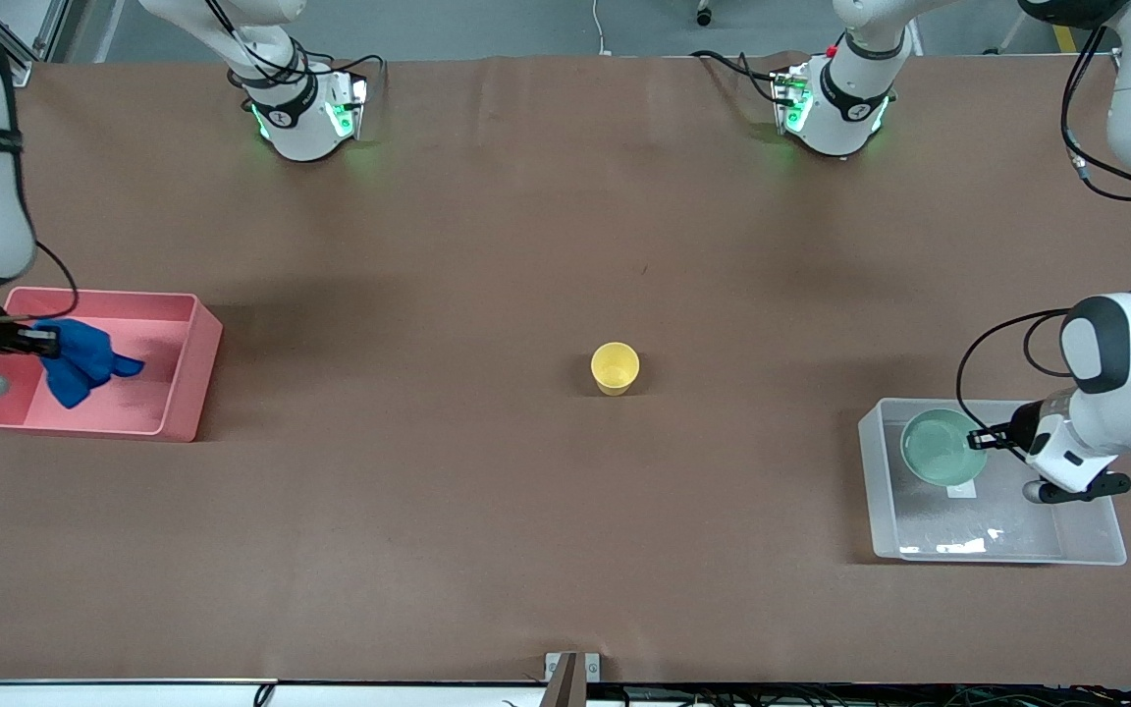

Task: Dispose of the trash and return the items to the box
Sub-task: 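Release the cloth in the pink bin while the left gripper releases the bowl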

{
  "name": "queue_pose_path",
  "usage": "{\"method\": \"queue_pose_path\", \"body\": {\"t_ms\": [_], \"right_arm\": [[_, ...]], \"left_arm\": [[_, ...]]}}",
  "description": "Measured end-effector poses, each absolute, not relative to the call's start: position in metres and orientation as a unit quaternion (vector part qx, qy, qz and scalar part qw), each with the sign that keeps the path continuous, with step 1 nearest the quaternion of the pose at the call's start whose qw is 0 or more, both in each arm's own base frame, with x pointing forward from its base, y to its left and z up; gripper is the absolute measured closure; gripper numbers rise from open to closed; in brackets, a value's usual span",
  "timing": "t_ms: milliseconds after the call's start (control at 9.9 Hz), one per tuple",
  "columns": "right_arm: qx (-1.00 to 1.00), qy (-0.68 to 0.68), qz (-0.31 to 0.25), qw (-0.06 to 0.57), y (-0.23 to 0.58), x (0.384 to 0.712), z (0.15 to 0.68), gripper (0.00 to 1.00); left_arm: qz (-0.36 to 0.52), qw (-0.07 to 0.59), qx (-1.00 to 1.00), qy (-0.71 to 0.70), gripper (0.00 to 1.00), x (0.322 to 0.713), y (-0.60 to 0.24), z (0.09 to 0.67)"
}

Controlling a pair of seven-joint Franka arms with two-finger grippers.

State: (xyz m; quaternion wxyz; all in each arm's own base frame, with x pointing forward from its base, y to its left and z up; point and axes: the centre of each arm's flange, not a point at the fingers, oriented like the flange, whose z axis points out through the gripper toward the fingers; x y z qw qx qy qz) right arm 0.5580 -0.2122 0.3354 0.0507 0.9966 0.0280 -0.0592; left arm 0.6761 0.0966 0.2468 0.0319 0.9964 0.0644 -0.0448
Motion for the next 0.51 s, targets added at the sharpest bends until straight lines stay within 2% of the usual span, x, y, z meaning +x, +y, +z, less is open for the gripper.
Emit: {"method": "queue_pose_path", "body": {"t_ms": [202,303,404,505], "right_arm": [[0.996,0.031,-0.057,0.054,-0.213,0.548,0.301,0.96],[0.996,0.032,-0.06,0.055,-0.213,0.547,0.289,0.92],[0.996,0.033,-0.065,0.055,-0.213,0.547,0.28,0.8],[0.996,0.034,-0.067,0.055,-0.212,0.548,0.279,0.63]], "left_arm": [[-0.027,0.034,0.997,0.06,0.58,0.685,0.091,0.264],[-0.007,0.035,0.998,0.055,0.44,0.693,0.08,0.292],[0.002,0.039,0.998,0.055,0.3,0.695,0.055,0.326],[0.0,0.046,0.997,0.062,0.15,0.692,0.016,0.355]]}}
